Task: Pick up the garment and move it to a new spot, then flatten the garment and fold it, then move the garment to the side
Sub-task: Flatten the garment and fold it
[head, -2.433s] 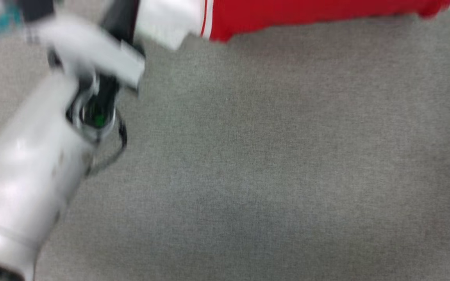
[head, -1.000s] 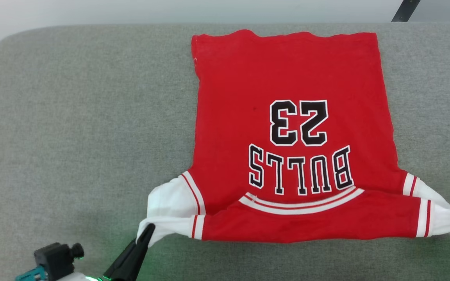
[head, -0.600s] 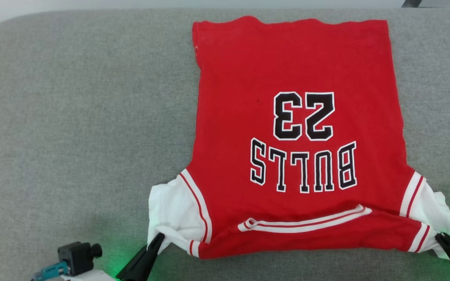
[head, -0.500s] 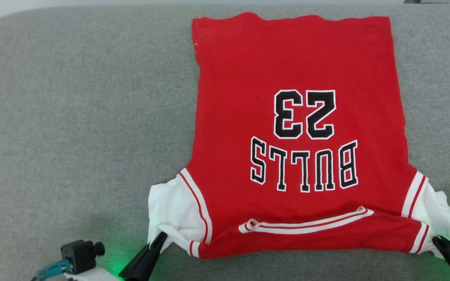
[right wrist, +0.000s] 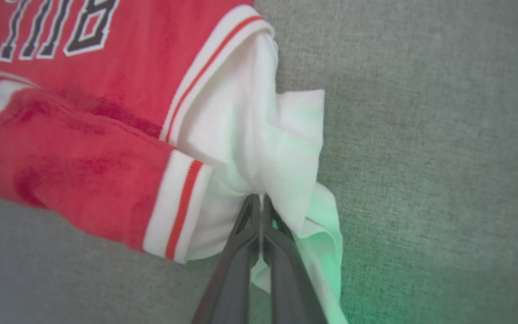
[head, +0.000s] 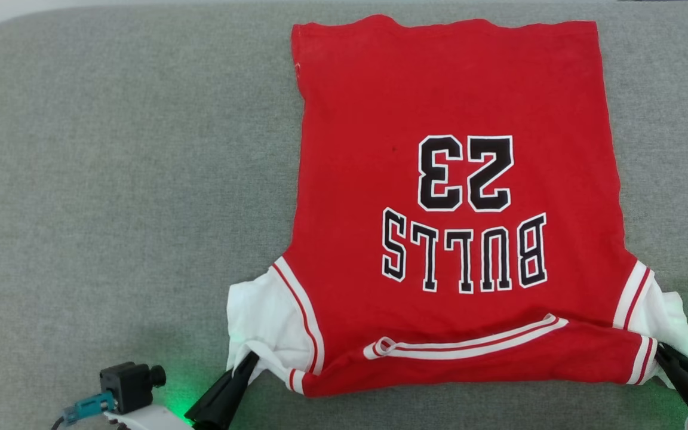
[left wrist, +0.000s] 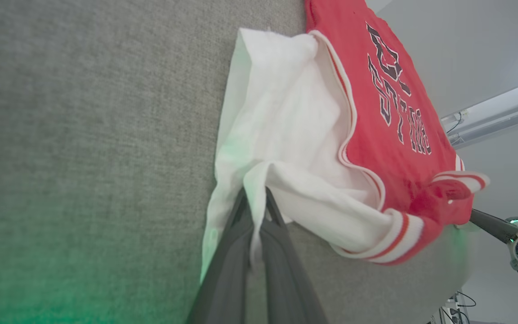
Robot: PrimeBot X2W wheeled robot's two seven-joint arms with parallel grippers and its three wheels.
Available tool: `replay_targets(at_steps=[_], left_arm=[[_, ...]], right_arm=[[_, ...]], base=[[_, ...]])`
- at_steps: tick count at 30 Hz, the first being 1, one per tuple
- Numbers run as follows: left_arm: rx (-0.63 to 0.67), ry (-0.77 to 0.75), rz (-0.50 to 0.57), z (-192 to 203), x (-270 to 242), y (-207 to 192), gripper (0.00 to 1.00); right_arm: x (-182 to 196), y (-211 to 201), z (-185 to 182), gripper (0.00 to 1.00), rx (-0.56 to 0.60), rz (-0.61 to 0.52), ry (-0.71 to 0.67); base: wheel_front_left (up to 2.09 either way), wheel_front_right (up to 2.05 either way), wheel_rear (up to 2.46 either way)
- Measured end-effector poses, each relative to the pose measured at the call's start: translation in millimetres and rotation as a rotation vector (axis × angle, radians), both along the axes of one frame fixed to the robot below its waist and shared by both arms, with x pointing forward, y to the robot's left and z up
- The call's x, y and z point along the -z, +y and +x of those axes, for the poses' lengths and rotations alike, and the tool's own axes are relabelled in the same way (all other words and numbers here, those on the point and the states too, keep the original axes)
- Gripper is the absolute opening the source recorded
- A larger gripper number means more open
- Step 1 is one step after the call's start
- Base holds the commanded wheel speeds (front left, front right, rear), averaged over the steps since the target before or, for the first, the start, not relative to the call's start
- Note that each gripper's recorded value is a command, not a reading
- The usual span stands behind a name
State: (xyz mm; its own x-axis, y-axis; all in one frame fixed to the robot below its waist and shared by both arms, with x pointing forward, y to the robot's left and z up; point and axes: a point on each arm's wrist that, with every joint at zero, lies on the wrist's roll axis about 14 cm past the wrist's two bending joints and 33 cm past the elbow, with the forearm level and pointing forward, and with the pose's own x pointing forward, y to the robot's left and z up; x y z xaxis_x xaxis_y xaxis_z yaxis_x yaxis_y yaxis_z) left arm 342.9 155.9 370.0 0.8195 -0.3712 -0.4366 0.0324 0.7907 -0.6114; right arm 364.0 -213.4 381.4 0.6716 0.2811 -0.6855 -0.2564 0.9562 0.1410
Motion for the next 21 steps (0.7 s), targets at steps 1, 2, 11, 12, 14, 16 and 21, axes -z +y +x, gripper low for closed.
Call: replay_targets(at_steps=[1,2,11,12,14,16,21], left_arm=[[0.002,-0.005,0.001,0,-1,0,0.00],[0.003,-0.014,0.001,1,-3,-1,0.00],[0.025,-0.068,-0.018,3,-19,-17,0.00],[0.035,-0.073,-0.017,3,-21,-19,0.00],[0.054,-0.081,-0.018,5,-24,-25,0.00],[0.069,-0.100,-0.016,11,-28,-28,0.00],[0.092,-0.123,-0.016,25,-32,-34,0.00]], right_arm=[[-2,2,2,1.00,0.004,0.014,-0.011],[-6,4,4,1.00,0.007,0.031,-0.020],[-76,18,23,1.00,-0.066,0.133,-0.154],[-84,15,29,1.00,-0.077,0.125,-0.164],[-101,10,46,1.00,-0.096,0.101,-0.200],[-116,3,69,1.00,-0.105,0.066,-0.235],[-126,-6,135,1.00,-0.107,-0.048,-0.270]], base=[[0.00,0.00,0.00],[0.00,0.00,0.00],[0.00,0.00,0.00],[0.00,0.00,0.00],[0.00,0.00,0.00],[0.00,0.00,0.00],[0.00,0.00,0.00]])
